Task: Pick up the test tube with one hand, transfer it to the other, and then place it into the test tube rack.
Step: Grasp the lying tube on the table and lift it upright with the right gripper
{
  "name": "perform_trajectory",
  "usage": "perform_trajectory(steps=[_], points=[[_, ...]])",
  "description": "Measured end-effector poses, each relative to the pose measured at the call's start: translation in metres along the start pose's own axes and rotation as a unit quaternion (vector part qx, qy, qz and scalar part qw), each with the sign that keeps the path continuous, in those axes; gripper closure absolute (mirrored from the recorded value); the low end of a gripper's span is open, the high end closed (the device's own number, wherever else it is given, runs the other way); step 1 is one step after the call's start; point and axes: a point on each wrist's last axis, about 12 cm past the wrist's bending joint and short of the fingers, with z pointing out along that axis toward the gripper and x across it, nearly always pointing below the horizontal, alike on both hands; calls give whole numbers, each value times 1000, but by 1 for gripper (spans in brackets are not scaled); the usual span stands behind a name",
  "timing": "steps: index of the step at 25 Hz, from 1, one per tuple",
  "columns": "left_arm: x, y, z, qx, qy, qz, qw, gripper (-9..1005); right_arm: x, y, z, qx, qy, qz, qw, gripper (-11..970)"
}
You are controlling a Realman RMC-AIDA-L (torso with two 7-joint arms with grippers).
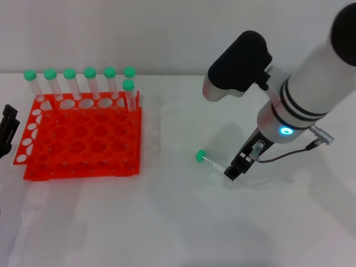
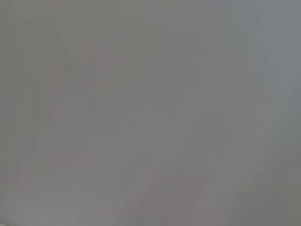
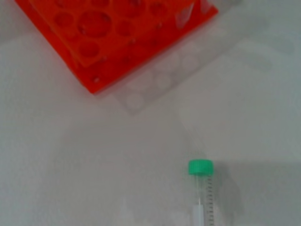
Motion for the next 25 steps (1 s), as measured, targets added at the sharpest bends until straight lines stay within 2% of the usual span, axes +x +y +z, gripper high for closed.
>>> perform_trajectory(steps=[5, 13, 25], points=[[0, 1, -1, -2, 2, 1, 1000, 158, -2, -1, 10, -6, 10, 9, 1000, 288], [-1, 0, 2, 1, -1, 0, 1000, 158, -8, 8, 22, -17, 19, 2, 1000, 336], [-1, 1, 1, -2, -2, -1, 1000, 159, -6, 3, 36, -8, 38, 14, 999, 409]])
